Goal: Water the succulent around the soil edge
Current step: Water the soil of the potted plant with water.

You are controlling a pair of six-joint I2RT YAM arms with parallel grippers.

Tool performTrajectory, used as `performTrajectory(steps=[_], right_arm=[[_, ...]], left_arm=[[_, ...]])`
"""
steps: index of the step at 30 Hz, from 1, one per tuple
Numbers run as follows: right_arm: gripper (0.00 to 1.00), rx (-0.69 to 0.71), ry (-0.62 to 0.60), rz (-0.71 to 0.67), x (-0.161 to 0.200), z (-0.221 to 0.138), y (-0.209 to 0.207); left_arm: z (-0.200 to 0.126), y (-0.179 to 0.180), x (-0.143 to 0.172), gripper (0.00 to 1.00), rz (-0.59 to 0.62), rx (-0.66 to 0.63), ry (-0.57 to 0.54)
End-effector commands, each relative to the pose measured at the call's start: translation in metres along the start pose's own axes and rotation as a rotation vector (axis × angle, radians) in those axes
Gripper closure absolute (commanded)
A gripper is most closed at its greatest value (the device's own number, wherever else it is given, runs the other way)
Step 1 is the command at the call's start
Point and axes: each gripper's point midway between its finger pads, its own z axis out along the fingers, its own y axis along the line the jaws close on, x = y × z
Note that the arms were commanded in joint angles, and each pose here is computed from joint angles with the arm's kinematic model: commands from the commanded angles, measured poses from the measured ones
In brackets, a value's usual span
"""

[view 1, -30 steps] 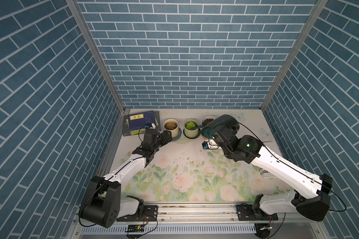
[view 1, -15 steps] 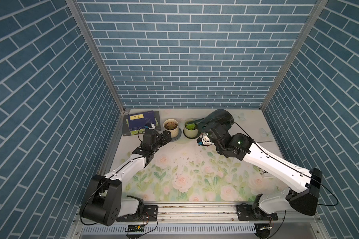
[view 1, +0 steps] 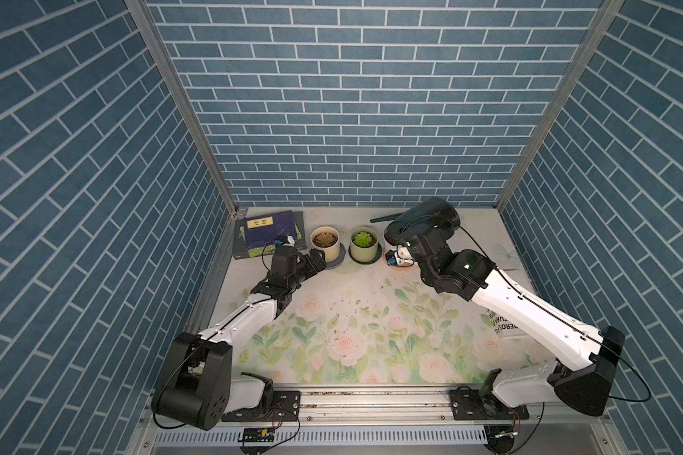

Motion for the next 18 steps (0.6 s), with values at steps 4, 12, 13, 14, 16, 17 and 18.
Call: performTrajectory(steps=[4, 12, 13, 14, 16, 17, 18], right_arm=[[1.00, 0.007, -0.006, 0.041, 0.023, -0.019, 0.000], [1.00, -0.042, -0.044, 0.011, 0.017, -0.022, 0.018], [1.00, -0.042, -0.048, 0.010, 0.017, -0.023, 0.018], [1.00, -0.040, -0.052, 0.009, 0.015, -0.024, 0.018], [1.00, -0.041, -0.059, 0.004, 0.012, -0.024, 0.018], [1.00, -0.040, -0.064, 0.000, 0.009, -0.025, 0.018], [1.00, -0.040, -0.069, -0.007, 0.006, -0.025, 0.018]], left_arm=[[0.001, 0.003, 0.000, 0.00, -0.006, -0.002, 0.010], [0.002, 0.005, -0.004, 0.00, -0.024, 0.002, 0.011], [0.002, 0.005, -0.005, 0.00, -0.023, 0.001, 0.010], [0.002, 0.005, -0.005, 0.00, -0.023, 0.000, 0.009], [0.001, 0.005, -0.006, 0.00, -0.024, 0.003, 0.008], [0.001, 0.005, -0.006, 0.00, -0.025, 0.002, 0.006], [0.001, 0.006, -0.006, 0.00, -0.026, 0.003, 0.008]])
